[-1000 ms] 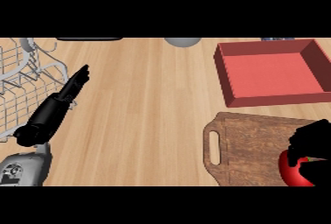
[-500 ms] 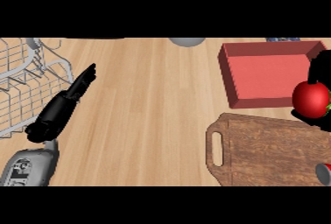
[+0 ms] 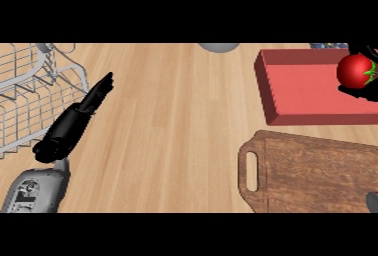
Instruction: Pick the tomato from the cutting board and place it in the cardboard box
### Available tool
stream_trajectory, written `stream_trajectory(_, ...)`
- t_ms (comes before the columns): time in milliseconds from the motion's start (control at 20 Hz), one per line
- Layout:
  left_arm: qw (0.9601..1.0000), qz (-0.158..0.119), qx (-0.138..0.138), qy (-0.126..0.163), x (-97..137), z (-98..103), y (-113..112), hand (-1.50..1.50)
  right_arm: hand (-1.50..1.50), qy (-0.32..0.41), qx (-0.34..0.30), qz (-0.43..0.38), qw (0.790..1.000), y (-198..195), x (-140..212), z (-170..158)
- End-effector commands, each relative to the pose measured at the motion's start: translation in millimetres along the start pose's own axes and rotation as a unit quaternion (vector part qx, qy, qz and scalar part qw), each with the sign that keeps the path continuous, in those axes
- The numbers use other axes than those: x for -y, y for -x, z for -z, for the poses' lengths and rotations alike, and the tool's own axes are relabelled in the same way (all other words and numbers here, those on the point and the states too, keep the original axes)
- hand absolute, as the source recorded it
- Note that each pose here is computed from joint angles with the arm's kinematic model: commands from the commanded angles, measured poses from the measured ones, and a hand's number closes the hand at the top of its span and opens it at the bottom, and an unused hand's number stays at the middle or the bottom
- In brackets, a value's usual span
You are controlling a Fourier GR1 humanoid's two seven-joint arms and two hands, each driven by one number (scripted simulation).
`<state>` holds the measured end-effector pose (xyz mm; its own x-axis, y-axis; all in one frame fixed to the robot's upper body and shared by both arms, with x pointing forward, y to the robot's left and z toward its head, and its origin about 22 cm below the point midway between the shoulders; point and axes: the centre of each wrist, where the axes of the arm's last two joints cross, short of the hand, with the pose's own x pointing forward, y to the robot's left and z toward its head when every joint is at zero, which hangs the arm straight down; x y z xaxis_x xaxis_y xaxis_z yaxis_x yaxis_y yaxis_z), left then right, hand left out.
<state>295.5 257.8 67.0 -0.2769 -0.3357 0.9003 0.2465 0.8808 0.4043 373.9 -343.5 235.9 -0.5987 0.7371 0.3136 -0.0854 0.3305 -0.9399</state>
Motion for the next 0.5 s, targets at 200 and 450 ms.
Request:
stream_trajectory(200,0.9999,0.004,0.013,0.009,-1,8,-2,0.00,1.50,-0.129,-0.043,-0.019,0.991,50,5,3)
stream_trajectory(450,0.9999,-0.005,0.005,0.011,3,9,-12,0.00,1.50,-0.212,-0.067,-0.053,0.973,66,-16,5)
